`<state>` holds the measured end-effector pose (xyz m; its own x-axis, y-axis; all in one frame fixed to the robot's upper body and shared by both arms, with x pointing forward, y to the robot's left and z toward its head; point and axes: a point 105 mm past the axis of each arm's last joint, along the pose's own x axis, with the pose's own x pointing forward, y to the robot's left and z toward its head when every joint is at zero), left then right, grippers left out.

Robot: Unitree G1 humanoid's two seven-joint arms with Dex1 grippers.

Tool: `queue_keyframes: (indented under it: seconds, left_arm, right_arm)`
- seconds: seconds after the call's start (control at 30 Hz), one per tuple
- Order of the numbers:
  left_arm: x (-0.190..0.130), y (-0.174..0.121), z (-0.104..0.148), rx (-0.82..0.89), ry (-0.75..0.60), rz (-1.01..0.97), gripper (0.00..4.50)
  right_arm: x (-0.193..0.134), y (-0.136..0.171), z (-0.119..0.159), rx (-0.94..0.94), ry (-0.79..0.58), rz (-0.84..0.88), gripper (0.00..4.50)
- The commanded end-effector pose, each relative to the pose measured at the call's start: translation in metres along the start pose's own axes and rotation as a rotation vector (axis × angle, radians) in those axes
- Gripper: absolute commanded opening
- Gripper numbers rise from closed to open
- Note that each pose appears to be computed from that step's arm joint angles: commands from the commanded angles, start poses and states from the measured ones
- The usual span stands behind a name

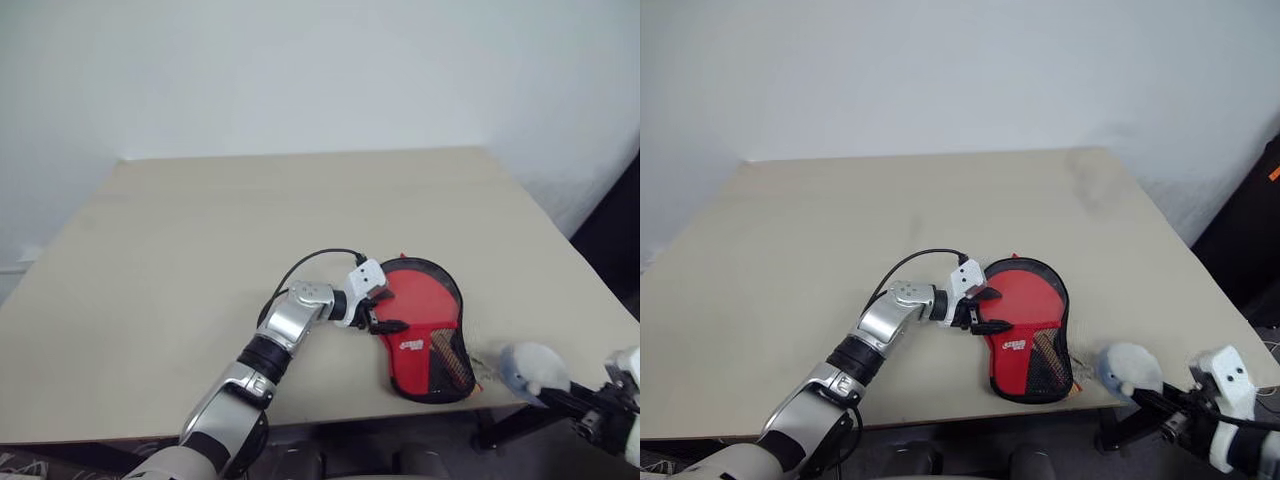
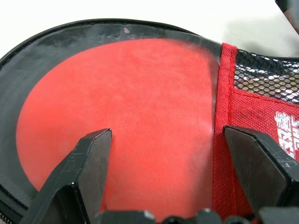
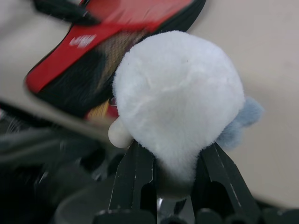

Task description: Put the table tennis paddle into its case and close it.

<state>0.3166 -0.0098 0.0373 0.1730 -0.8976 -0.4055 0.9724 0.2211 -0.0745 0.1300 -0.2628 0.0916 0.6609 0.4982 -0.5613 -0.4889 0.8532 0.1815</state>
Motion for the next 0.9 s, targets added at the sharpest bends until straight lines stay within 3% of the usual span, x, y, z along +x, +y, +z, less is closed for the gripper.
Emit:
queue_keyframes:
  seconds: [0.03, 0.33, 0.47, 0.9]
  left_arm:
    - [0.003, -0.013, -0.051, -0.123, 0.167, -0.028, 4.04]
    - [0.01, -0.018, -0.05, -0.153, 0.151, -0.033, 4.04]
    - [0.01, -0.02, -0.052, -0.167, 0.151, -0.035, 4.04]
    - [0.011, -0.022, -0.052, -0.198, 0.149, -0.03, 4.04]
  right_arm:
    - [-0.017, 0.008, 0.007, -0.034, 0.001, 0.034, 0.49]
    - [-0.027, 0.048, -0.018, -0.111, 0.15, 0.182, 0.49]
    - [-0.038, 0.049, -0.029, -0.153, 0.227, 0.198, 0.49]
    - [-0.045, 0.082, -0.044, -0.229, 0.262, 0.368, 0.49]
